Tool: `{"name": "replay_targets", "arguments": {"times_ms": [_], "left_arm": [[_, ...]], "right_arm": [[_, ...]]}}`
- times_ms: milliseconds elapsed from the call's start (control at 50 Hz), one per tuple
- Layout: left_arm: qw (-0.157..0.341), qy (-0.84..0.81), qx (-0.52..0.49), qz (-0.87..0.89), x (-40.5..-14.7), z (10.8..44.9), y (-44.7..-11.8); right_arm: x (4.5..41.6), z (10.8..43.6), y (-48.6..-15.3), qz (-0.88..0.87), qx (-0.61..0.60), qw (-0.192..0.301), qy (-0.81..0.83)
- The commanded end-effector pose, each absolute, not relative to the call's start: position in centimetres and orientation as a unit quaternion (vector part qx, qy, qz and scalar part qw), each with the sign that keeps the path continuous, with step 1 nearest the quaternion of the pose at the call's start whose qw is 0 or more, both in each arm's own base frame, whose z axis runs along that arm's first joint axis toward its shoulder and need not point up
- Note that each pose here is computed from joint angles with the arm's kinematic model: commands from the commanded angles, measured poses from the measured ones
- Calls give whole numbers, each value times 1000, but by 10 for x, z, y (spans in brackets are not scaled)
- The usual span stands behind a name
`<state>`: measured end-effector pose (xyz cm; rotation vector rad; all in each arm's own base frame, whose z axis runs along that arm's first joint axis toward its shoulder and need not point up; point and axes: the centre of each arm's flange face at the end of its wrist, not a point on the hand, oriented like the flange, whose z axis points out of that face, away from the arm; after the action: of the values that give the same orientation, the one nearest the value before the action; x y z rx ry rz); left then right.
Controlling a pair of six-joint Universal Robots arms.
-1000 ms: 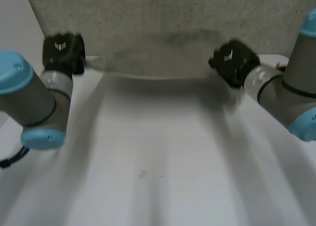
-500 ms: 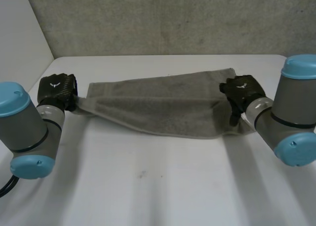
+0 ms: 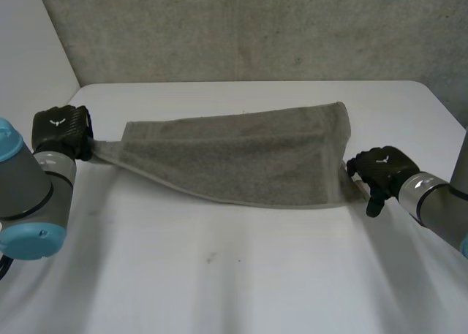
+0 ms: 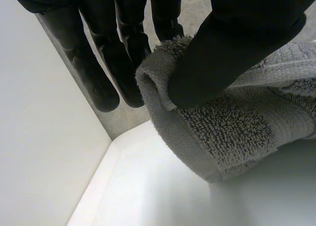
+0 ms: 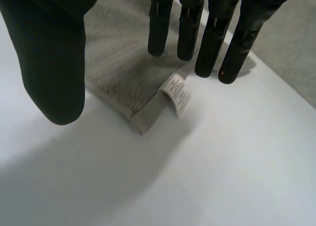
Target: Fold the towel.
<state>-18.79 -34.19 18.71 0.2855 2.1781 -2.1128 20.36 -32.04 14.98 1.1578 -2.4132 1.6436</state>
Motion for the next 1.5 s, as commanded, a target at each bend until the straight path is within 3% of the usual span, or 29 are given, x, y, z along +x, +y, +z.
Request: {"name": "replay_targets", "arguments": {"times_ms": [20,380,1040,1200,1360,1500], "left_arm": [[46,719,98,-687,-189,182,-339],[46,722,100,-683,-190,178,-339],[46,725,102,-679,-190,175,-337],[45,725,103,-679,-191,175,-337],[47,726,103,-678,-190,175,-336],[46,726,103,-679,-190,175,-336]], "right_arm": [[207,132,-330,513,380,-2,-770],[213,124,-354,543,381,-3,-748],[219,109,-369,541,383,-3,-749],[221,118,-371,552,371,-9,-747],[218,138,-358,536,355,-22,-765],[214,135,-349,516,363,-27,-776]]}}
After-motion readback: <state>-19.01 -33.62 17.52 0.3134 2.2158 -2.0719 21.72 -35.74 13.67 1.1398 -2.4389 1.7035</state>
